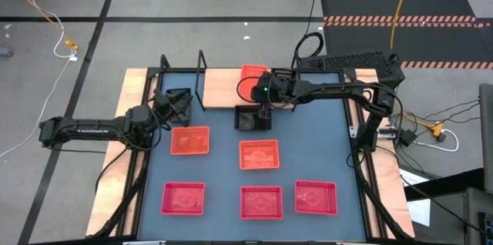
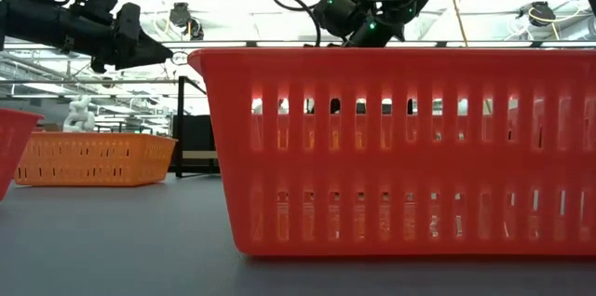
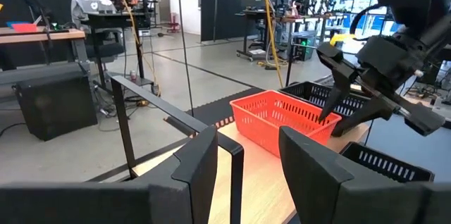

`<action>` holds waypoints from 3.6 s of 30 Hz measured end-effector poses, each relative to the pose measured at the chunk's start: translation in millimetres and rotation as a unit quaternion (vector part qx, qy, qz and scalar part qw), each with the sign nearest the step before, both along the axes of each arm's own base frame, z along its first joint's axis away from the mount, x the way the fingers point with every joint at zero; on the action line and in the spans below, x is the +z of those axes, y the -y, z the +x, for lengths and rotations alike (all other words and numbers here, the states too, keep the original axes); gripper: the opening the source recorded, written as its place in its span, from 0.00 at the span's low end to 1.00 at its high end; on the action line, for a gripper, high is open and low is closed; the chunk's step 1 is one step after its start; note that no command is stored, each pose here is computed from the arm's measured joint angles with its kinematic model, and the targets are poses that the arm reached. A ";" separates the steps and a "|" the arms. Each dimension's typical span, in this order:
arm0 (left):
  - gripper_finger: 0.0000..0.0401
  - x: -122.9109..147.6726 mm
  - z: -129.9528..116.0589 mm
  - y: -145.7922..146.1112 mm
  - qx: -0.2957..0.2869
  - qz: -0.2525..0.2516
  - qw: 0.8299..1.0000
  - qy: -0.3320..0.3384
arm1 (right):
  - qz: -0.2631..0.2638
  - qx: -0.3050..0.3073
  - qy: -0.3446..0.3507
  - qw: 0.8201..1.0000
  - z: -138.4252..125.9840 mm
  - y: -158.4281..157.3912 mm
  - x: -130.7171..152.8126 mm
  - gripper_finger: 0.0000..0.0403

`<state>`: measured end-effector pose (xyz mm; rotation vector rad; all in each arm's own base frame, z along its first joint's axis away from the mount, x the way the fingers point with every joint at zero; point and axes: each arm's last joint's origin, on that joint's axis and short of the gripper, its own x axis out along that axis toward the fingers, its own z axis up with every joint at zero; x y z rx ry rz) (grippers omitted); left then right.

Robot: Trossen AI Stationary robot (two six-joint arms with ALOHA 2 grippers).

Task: Stack baskets on shelf by color
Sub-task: Adjust the orange bin on the shelf, then put the right red bin on the shelf

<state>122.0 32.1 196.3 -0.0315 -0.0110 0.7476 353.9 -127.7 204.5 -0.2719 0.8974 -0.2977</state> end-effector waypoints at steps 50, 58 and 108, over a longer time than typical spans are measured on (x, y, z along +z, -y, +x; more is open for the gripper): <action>0.38 -2.1 2.0 2.4 -0.054 -0.036 0.998 0.017 | 0.458 -0.194 -0.013 0.867 -83.9 -195.9 39.3 0.09; 0.38 10.8 1.4 2.5 -0.053 0.038 0.997 0.034 | 0.511 -0.340 -0.106 0.782 -103.0 -246.8 28.0 0.09; 0.38 19.4 0.5 3.3 -0.063 0.060 0.994 0.070 | 0.376 -0.452 -0.132 0.798 -95.4 -230.3 80.6 0.01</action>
